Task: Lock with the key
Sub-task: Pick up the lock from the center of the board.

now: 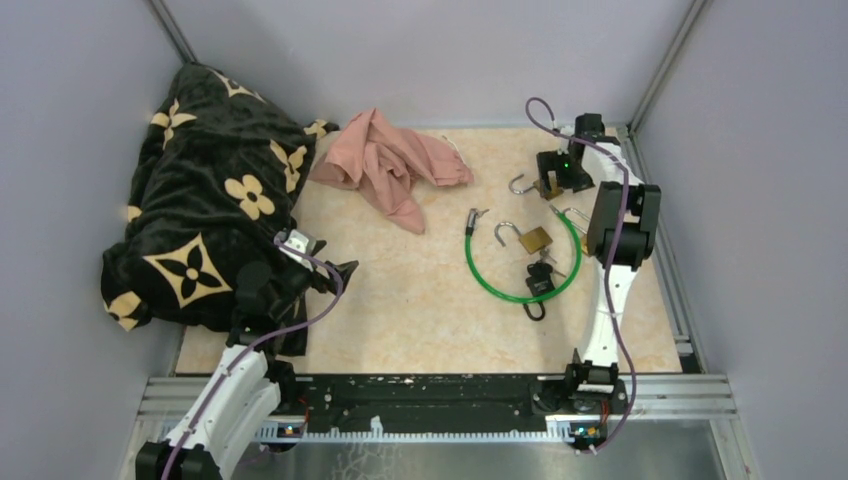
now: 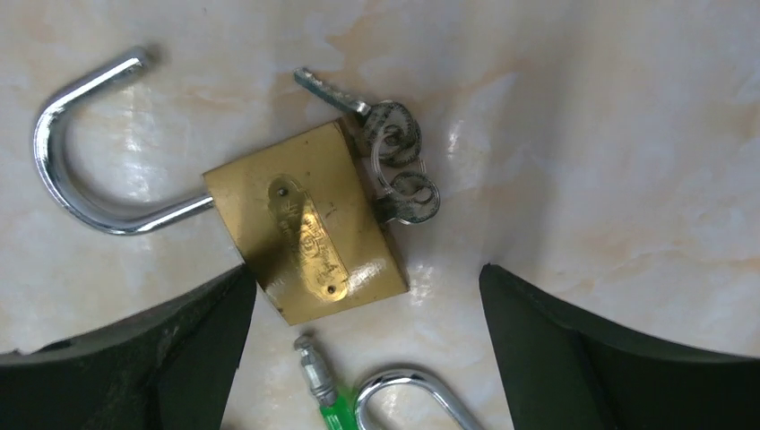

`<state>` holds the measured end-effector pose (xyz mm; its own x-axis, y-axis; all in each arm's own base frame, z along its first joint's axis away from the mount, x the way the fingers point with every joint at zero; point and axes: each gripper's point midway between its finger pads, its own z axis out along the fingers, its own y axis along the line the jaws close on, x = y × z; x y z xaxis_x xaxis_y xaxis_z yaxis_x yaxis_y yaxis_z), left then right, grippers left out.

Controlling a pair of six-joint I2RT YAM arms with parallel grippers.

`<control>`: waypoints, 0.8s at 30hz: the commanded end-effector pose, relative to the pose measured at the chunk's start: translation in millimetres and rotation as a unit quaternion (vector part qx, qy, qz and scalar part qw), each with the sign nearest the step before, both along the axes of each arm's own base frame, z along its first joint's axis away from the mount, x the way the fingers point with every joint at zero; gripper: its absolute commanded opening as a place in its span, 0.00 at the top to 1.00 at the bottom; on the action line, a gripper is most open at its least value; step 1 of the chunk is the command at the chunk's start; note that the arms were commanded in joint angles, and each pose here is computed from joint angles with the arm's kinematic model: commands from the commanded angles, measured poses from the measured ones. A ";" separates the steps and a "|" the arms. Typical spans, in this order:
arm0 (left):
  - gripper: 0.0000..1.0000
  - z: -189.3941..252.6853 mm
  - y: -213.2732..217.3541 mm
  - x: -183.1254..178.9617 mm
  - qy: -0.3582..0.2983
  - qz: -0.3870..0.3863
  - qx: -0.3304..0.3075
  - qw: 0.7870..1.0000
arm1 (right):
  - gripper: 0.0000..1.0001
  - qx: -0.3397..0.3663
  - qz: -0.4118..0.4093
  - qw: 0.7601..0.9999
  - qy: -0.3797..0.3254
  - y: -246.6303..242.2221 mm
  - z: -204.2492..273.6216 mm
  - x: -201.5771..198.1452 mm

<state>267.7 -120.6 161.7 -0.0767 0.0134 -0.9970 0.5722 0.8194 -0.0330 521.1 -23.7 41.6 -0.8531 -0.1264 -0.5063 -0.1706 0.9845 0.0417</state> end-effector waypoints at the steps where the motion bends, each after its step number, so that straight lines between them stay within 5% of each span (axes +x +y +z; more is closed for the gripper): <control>1: 0.01 -0.4 -2.9 -1.4 -0.006 -0.013 0.002 1.000 | 0.06 -0.017 0.060 0.998 0.006 12.9 11.0 2.4; 13: 0.01 -0.9 -1.6 0.0 -0.004 -0.008 0.002 1.000 | 0.25 -0.059 0.067 0.994 0.068 19.0 -33.5 -5.4; 17: 0.01 -1.4 -1.9 -0.6 -0.005 -0.010 0.003 1.000 | 0.52 -0.078 0.061 0.992 0.071 14.0 -37.7 -8.5; 21: 0.01 1.2 -1.5 -0.8 -0.011 -0.010 0.006 1.000 | 1.00 -0.068 0.064 0.994 0.054 30.0 -31.3 -6.8; 24: 0.02 0.9 -2.4 -1.9 -0.013 -0.015 0.011 1.000 | 1.00 -0.051 0.064 0.996 0.015 43.3 -12.5 -6.8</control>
<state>267.7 -121.4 158.8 -0.0827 0.0227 -0.9963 0.5782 0.8154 -0.0294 525.4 -3.4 29.9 -0.8551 -0.2736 -0.4403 -0.2751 0.9594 -0.0618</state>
